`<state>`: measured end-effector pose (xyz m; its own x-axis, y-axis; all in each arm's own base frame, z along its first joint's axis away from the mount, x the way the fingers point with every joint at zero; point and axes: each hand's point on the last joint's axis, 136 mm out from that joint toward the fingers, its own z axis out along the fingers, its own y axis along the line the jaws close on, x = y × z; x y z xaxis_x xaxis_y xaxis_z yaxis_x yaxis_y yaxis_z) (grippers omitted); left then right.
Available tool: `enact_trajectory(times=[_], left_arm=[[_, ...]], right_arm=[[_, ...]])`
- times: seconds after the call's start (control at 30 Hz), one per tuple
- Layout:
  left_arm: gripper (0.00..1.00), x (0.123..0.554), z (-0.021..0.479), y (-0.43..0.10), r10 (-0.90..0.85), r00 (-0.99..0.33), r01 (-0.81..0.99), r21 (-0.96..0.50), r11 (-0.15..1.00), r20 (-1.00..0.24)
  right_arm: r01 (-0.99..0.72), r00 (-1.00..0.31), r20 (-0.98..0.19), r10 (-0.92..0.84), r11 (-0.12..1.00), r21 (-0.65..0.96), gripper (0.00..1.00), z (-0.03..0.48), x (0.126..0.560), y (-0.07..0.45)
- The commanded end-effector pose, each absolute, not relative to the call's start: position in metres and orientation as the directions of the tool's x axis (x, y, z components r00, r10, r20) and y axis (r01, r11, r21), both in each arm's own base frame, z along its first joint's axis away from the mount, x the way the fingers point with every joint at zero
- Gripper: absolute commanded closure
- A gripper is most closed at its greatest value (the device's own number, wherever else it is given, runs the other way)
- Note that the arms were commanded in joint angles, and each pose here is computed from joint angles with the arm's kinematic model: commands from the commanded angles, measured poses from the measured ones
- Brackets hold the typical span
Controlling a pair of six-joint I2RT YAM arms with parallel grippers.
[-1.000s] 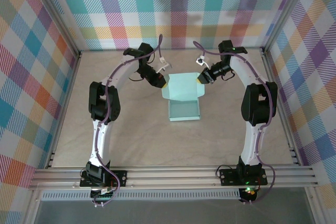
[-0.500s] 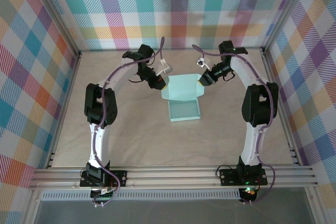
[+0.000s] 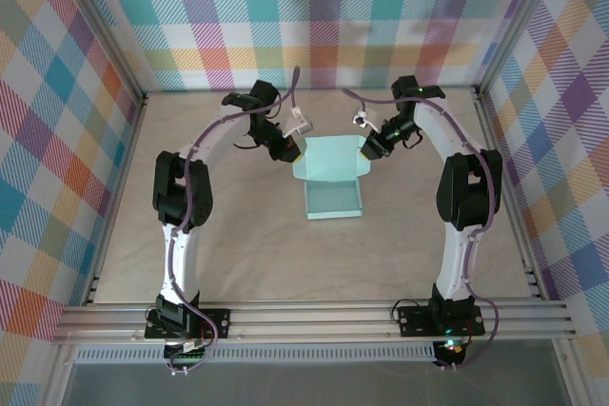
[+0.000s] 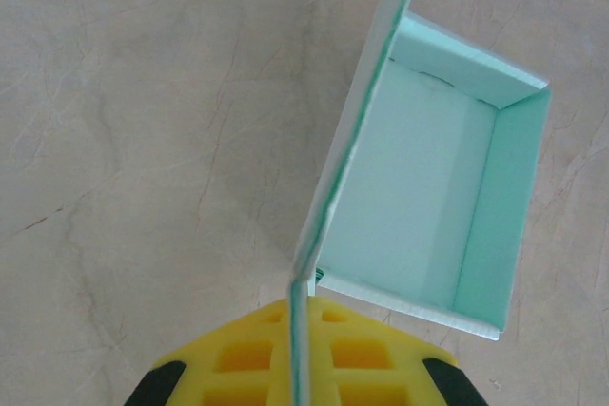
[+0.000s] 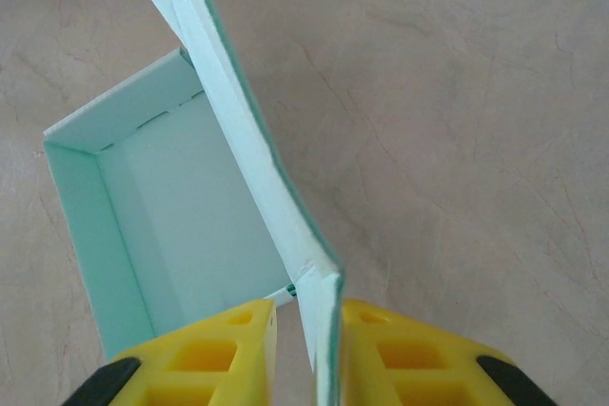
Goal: Fold the paper box
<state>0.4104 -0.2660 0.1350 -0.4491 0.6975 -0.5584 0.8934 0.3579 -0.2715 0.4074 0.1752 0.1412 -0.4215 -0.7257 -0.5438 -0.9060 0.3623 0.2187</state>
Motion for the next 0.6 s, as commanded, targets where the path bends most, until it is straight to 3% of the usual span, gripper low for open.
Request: enact_trajectory(times=[0.0,0.37,0.57], left_arm=[[1.0,0.4046,0.1413,-0.2665,0.715,-0.414,0.91,-0.249,0.331,-0.564],[1.0,0.4057,0.1377,-0.2655,0.721,-0.423,0.906,-0.255,0.338,-0.549],[1.0,0.406,0.1364,-0.2648,0.722,-0.426,0.905,-0.255,0.341,-0.545]], right_arm=[[-0.915,-0.402,-0.537,-0.741,0.329,0.232,0.84,0.1423,0.4059,0.1779],[-0.908,-0.419,-0.513,-0.749,0.335,0.252,0.87,0.1345,0.4075,0.1773],[-0.906,-0.423,-0.518,-0.743,0.332,0.264,1.0,0.1393,0.4067,0.1783]])
